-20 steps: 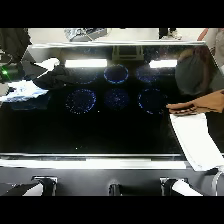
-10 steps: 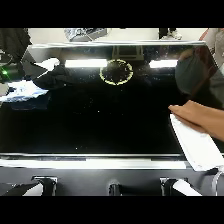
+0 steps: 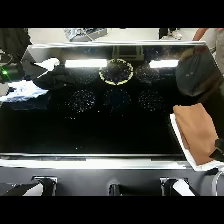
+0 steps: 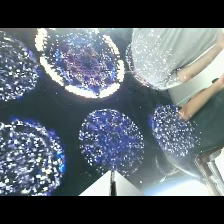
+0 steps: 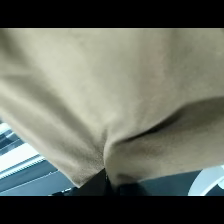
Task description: Fold the shirts.
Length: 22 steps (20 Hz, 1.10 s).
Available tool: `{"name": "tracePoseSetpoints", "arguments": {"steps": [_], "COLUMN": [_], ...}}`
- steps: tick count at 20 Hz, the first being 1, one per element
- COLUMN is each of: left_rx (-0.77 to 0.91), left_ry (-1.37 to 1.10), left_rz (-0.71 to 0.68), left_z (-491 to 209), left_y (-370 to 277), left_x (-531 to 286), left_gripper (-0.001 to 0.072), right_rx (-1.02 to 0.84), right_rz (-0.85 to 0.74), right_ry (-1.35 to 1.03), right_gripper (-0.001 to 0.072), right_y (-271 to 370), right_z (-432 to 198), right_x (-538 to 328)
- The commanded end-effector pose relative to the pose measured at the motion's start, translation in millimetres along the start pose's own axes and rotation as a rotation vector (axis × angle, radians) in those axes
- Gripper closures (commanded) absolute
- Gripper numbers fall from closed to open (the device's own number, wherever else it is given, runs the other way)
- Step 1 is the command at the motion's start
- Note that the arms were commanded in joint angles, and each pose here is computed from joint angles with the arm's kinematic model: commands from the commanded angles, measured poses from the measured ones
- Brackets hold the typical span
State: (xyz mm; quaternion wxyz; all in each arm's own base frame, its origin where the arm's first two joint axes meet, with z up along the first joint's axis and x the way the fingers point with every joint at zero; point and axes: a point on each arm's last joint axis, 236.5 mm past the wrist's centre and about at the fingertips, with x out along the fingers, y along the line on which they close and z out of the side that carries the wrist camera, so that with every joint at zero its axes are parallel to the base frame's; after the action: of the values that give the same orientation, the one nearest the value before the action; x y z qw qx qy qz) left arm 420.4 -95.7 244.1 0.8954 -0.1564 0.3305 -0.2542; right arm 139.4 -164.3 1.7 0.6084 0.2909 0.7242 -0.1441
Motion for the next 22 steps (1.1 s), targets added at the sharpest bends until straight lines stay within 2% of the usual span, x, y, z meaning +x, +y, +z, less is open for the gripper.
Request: {"name": "tracePoseSetpoints", "arguments": {"steps": [1, 2, 3, 4, 5, 6, 9, 11, 12, 14, 15, 16, 17, 18, 19, 20, 22], "left_rx": [-0.008, -0.01, -0.01, -0.01, -0.01, -0.011, -0.005, 0.04, 0.084, 0.175, 0.183, 0.188, 0.18, 0.145, 0.077, 0.005, -0.082], "left_ry": [-0.006, -0.008, -0.007, -0.007, -0.008, -0.009, -0.054, -0.126, -0.175, -0.216, -0.185, -0.138, -0.065, 0.046, 0.18, 0.348, 0.599], "left_rz": [-0.02, -0.023, -0.023, -0.023, -0.023, -0.026, -0.059, -0.029, 0.028, 0.288, 0.451, 0.578, 0.642, 0.654, 0.646, 0.644, 0.58], "left_z": [1.4, 1.9, 1.7, 1.8, 1.9, 2.2, 17.3, 41.3, 56.8, 79.2, 79.0, 71.5, 56.2, 28.8, -8.5, -55.1, -141.6], "left_y": [-4.7, -5.6, -5.5, -5.5, -5.6, -6.5, -21.3, -23.9, -18.7, 21.8, 52.3, 77.9, 93.8, 105.2, 112.3, 118.9, 118.2], "left_x": [0.1, 0.0, 0.1, 0.1, 0.0, -0.3, -9.3, -21.3, -28.0, -37.9, -39.4, -36.2, -26.5, -8.9, 7.3, 17.6, 31.4], "left_gripper": [0.0679, 0.0678, 0.0678, 0.0678, 0.0678, 0.0678, 0.0679, 0.068, 0.068, 0.0681, 0.0681, 0.0679, 0.0673, 0.0564, 0.0304, 0.009, 0.0094], "right_rx": [0.054, 0.061, 0.07, 0.073, 0.067, 0.027, -0.124, -0.218, -0.283, -0.43, -0.519, -0.588, -0.634, -0.69, -0.758, -0.838, -0.932], "right_rz": [-0.023, -0.022, -0.02, -0.022, -0.025, -0.035, -0.143, -0.251, -0.303, -0.346, -0.319, -0.253, -0.149, -0.067, -0.03, -0.023, -0.046], "right_ry": [0.015, 0.021, 0.027, 0.02, 0.008, -0.014, -0.204, -0.532, -0.728, -1.052, -1.16, -1.2, -1.174, -1.081, -0.971, -0.831, -0.495], "right_gripper": [0.0674, 0.0673, 0.0635, 0.0449, 0.0133, 0.0014, 0.0019, 0.0019, 0.0019, 0.0019, 0.0019, 0.0019, 0.0019, 0.002, 0.002, 0.002, 0.0022], "right_y": [-6.6, -6.6, -6.4, -7.0, -7.8, -9.2, -24.2, -18.0, 1.2, 68.1, 117.0, 164.7, 214.0, 256.1, 288.0, 310.4, 327.0], "right_z": [-4.1, -5.4, -6.8, -5.2, -2.6, 1.9, 40.3, 95.1, 120.3, 147.4, 150.0, 147.2, 139.1, 127.3, 116.6, 104.3, 74.8], "right_x": [18.6, 23.0, 27.8, 29.1, 26.6, 19.8, -47.3, -140.0, -197.4, -288.9, -313.6, -315.6, -298.8, -266.5, -229.7, -186.0, -89.8]}}
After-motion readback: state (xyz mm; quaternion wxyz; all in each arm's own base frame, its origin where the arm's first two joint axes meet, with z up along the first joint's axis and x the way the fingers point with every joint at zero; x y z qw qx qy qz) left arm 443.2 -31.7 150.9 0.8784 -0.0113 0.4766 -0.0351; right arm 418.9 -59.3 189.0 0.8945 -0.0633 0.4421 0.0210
